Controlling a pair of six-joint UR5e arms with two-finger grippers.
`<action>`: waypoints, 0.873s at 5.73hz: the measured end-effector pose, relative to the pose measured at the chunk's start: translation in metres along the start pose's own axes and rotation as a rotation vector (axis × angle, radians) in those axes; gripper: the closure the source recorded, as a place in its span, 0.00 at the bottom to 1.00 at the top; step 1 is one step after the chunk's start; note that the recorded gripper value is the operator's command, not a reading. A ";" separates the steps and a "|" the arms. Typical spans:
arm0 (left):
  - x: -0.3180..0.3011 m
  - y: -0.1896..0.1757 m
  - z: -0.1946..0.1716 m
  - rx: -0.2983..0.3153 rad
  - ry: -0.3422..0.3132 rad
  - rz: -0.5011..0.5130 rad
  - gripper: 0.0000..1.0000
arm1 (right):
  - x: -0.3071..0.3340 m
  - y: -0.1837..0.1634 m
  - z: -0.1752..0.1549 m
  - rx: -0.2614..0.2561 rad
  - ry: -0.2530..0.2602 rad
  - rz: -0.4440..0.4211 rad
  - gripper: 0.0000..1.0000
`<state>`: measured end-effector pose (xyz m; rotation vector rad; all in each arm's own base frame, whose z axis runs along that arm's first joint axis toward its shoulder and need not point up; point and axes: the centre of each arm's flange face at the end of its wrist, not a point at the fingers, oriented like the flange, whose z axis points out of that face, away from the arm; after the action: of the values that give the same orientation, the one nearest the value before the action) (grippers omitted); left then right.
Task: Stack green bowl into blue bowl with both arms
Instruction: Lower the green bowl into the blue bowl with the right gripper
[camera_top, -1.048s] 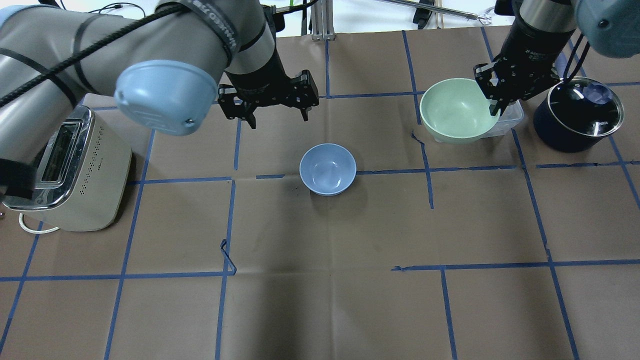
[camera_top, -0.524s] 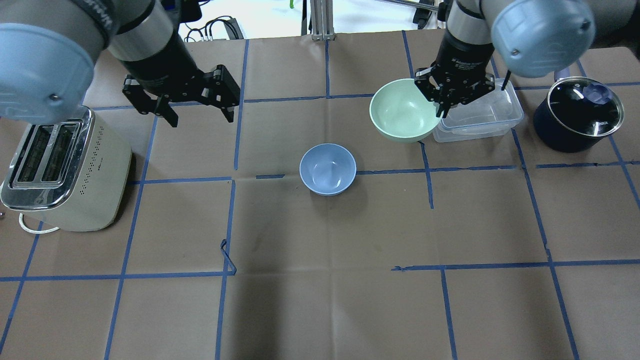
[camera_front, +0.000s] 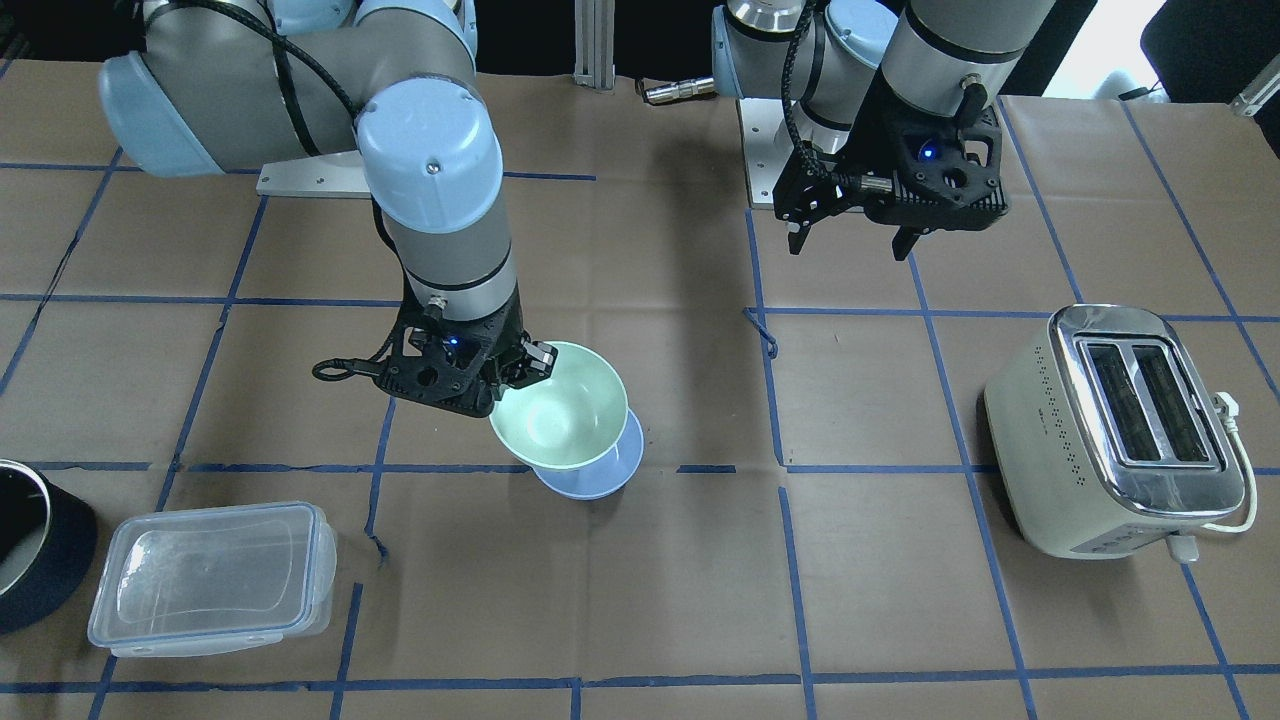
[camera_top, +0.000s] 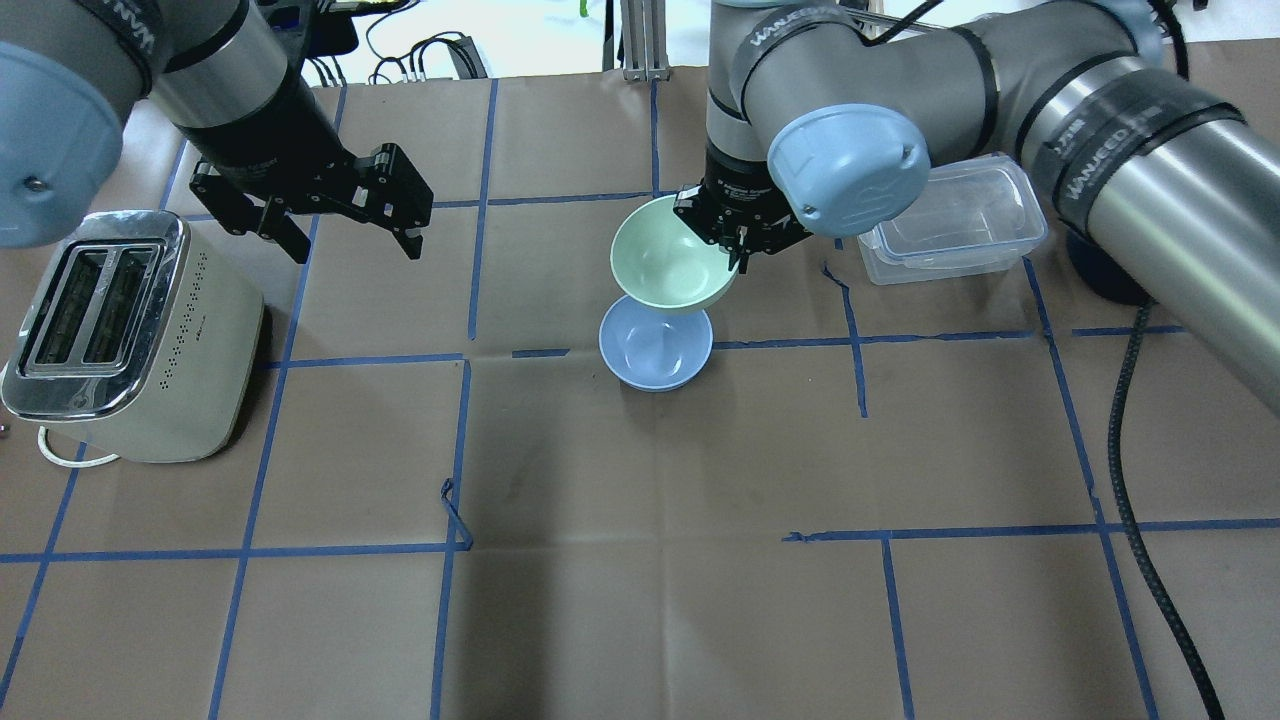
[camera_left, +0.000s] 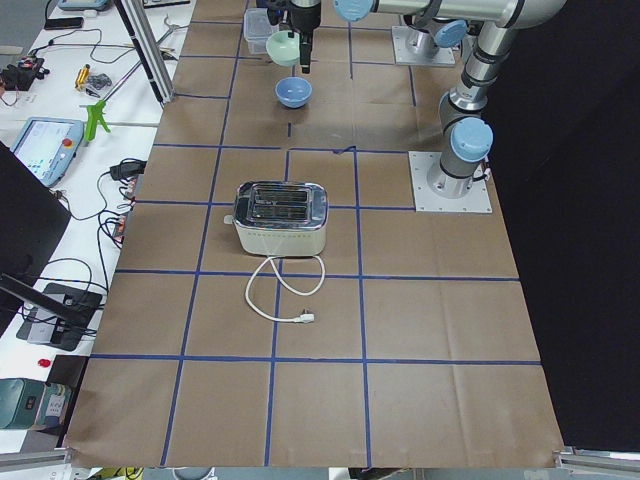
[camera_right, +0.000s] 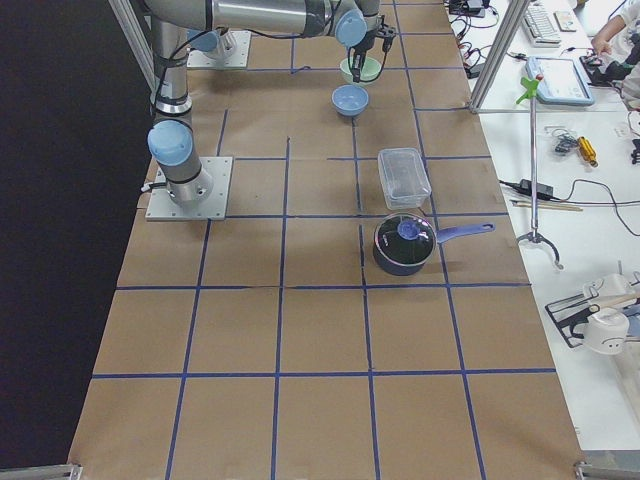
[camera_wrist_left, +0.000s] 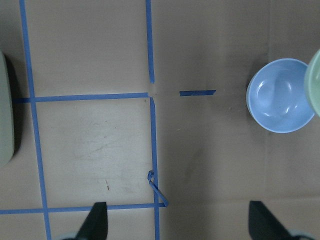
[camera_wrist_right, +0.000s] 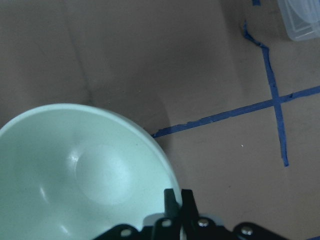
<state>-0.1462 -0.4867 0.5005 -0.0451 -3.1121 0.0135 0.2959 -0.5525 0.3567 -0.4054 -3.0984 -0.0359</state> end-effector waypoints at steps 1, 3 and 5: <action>-0.001 -0.003 -0.001 0.012 0.001 0.000 0.02 | -0.010 -0.003 0.024 -0.020 0.013 -0.001 0.93; -0.002 -0.005 0.001 0.015 0.000 -0.004 0.02 | -0.014 -0.004 0.061 -0.064 0.024 -0.003 0.93; -0.002 -0.004 0.001 0.015 -0.001 -0.005 0.02 | -0.016 0.001 0.078 -0.081 -0.007 -0.005 0.81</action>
<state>-0.1444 -0.4912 0.4998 -0.0376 -3.1128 0.0368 0.3111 -0.5537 0.2783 -0.4001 -3.1126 -0.1606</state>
